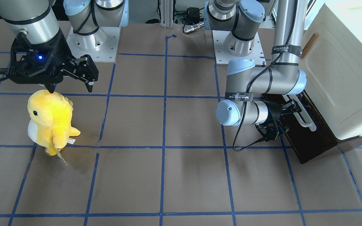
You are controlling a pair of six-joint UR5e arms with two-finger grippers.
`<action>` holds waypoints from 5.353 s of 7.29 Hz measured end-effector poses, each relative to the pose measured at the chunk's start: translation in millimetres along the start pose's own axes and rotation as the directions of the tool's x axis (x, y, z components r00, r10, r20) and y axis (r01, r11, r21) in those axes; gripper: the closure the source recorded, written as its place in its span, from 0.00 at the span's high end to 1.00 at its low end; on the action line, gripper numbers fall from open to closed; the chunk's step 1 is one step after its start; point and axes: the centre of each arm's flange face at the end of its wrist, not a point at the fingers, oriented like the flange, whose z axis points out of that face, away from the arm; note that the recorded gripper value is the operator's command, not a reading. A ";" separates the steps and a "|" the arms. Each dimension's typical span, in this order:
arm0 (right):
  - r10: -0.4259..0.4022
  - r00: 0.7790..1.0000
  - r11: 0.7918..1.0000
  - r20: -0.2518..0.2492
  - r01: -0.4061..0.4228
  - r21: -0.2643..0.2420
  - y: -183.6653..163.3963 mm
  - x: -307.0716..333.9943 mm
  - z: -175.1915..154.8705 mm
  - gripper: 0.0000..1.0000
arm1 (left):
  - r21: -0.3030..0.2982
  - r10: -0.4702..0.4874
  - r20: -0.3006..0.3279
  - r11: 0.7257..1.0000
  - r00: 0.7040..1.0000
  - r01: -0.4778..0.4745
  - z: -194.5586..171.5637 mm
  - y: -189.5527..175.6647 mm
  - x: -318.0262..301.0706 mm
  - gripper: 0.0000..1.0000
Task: Pull drawer sideways
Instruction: 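Hold the white handle firmly with the closed left gripper, then pull the drawer outward by its handle with the left gripper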
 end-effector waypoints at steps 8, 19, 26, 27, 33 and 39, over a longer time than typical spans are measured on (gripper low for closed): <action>0.000 1.000 1.000 0.000 0.000 0.000 0.0 0.0 0.0 1.00 | 0.005 0.020 0.000 1.000 1.000 -0.020 -1.7 1.1 -4.8 0.38; 0.000 1.000 1.000 0.000 0.000 0.000 0.0 0.0 0.0 1.00 | 0.007 0.046 -0.007 0.999 0.999 -0.046 -3.7 -1.2 -7.6 0.24; 0.000 1.000 1.000 0.000 0.000 0.000 0.0 0.0 0.0 1.00 | 0.003 0.063 -0.085 0.998 0.994 -0.063 -22.3 -14.5 -14.7 0.22; 0.000 1.000 1.000 0.000 0.000 0.000 0.0 0.0 0.0 1.00 | 0.012 0.071 -0.092 0.997 0.993 -0.070 -29.0 -14.4 -12.9 0.22; 0.000 1.000 1.000 0.000 0.000 0.000 0.0 0.0 0.0 1.00 | 0.044 0.083 -0.126 0.996 0.989 -0.078 -54.2 -6.4 -2.4 0.22; 0.000 1.000 1.000 0.000 0.000 0.000 0.0 0.0 0.0 1.00 | 0.085 0.078 -0.153 0.994 0.985 -0.066 -82.5 -4.4 -1.4 0.22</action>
